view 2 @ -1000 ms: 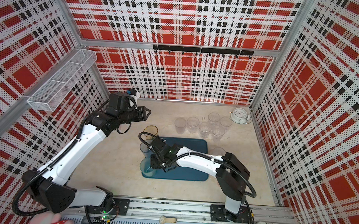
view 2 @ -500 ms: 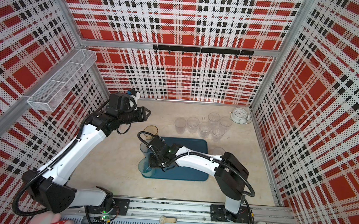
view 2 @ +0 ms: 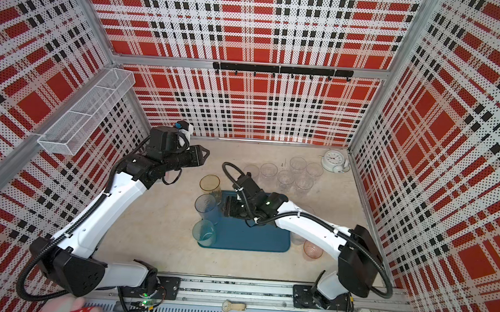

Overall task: Place the glasses into the tray
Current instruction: Move the glass to the tray, then pick up the glass from the top-center of the table.

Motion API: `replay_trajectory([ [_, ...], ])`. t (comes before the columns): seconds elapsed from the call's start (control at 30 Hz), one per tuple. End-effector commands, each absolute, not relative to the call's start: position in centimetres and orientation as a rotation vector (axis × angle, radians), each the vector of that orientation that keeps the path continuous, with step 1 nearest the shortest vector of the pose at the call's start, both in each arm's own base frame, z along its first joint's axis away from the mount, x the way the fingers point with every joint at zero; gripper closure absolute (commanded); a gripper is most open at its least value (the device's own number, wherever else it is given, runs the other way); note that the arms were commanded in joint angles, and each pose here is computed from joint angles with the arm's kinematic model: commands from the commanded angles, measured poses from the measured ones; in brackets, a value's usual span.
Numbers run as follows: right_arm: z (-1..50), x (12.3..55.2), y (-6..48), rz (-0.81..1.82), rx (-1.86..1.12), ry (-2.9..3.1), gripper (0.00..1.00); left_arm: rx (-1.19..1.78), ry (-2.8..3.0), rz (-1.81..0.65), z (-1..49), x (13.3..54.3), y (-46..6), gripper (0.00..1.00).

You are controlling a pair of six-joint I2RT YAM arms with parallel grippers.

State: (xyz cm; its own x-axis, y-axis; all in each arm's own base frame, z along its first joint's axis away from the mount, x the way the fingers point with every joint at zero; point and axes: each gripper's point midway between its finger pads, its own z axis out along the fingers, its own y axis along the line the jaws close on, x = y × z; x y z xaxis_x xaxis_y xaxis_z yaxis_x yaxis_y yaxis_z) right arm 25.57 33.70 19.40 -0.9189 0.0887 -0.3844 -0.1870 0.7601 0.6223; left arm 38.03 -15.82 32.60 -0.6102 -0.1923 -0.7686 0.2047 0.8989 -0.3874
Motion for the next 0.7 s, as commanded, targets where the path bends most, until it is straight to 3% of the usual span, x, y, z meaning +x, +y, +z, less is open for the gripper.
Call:
replay_trajectory([
  [0.0,19.5,27.6,29.7,0.885,-0.002,2.549,0.37,0.060,2.085,-0.574,34.3,38.9,-16.6,0.58],
  [0.37,19.1,34.5,19.5,0.688,0.255,2.483,0.37,0.359,2.042,-0.645,32.8,37.8,-28.4,0.54],
  [0.67,19.0,37.0,17.8,0.672,0.297,2.458,0.28,0.465,2.094,-0.670,29.5,37.8,-35.2,0.51],
])
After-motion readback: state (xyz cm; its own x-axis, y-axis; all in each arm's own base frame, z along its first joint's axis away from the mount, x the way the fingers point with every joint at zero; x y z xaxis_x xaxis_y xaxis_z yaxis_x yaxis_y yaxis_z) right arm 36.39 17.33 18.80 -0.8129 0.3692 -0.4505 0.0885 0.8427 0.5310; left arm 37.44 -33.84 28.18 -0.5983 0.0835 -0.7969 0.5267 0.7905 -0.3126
